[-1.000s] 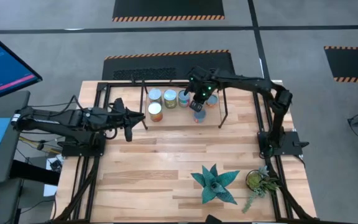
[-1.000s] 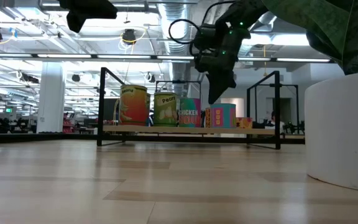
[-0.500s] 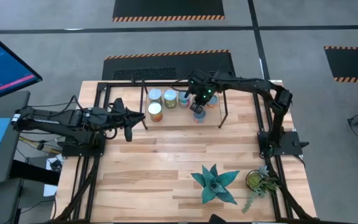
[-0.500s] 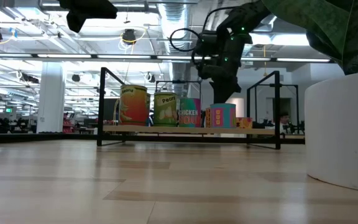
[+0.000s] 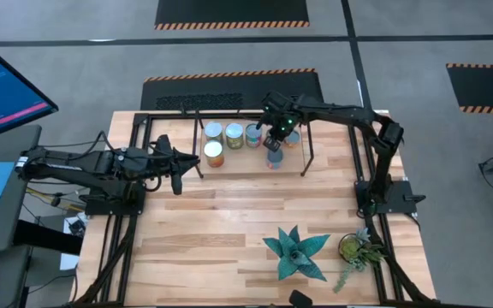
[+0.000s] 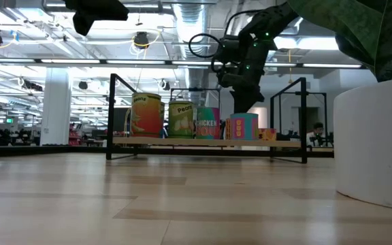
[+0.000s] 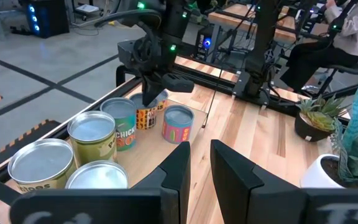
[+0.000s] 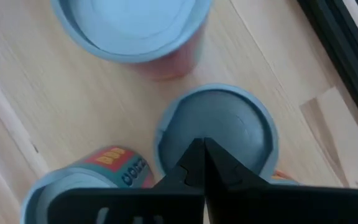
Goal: Pick and place cans onto a shelf
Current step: Return to Home Position
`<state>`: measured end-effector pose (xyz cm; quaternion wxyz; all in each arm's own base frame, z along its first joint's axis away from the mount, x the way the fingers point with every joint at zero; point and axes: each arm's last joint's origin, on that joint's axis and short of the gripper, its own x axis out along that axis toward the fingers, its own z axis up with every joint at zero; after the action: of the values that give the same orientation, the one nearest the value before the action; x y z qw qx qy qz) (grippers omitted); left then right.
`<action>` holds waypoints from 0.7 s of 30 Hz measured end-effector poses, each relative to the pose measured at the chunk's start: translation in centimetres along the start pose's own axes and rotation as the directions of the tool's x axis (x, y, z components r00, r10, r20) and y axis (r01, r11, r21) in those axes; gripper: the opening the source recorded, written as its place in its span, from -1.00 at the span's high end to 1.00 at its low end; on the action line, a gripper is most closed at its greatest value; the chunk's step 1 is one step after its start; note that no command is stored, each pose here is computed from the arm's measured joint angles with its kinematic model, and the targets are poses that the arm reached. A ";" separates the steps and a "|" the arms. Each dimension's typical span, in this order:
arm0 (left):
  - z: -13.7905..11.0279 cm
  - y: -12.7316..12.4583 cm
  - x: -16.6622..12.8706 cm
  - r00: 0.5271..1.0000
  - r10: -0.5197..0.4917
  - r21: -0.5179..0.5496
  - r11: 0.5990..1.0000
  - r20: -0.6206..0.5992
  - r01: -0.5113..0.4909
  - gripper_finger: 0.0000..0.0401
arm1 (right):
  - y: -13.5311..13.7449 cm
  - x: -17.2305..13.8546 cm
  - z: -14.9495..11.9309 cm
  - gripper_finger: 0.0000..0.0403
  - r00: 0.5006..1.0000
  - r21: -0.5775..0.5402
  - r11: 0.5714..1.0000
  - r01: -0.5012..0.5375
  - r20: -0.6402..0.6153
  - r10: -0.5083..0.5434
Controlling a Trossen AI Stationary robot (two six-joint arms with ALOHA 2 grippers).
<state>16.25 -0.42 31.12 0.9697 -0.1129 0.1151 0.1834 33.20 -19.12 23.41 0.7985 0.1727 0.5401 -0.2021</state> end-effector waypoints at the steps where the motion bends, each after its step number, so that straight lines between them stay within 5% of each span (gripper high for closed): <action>1: 0.0 0.0 0.0 1.000 0.000 0.000 1.000 0.000 0.000 0.74 | 0.0 0.0 0.1 0.95 1.000 -0.001 1.000 0.000 0.005 0.000; 16: 0.0 0.0 0.0 1.000 0.000 0.000 1.000 0.000 0.000 0.74 | 1.8 -1.8 1.5 0.95 0.991 -0.045 0.995 0.094 0.097 -0.089; 21: 0.0 0.0 0.0 1.000 0.000 -0.005 1.000 0.000 0.000 0.74 | 2.5 -3.2 1.2 0.95 0.995 -0.056 0.994 0.098 0.021 -0.097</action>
<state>16.24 -0.42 31.14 0.9695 -0.1152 0.1145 0.1837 34.33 -17.15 26.98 0.7971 0.1216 0.5462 -0.2271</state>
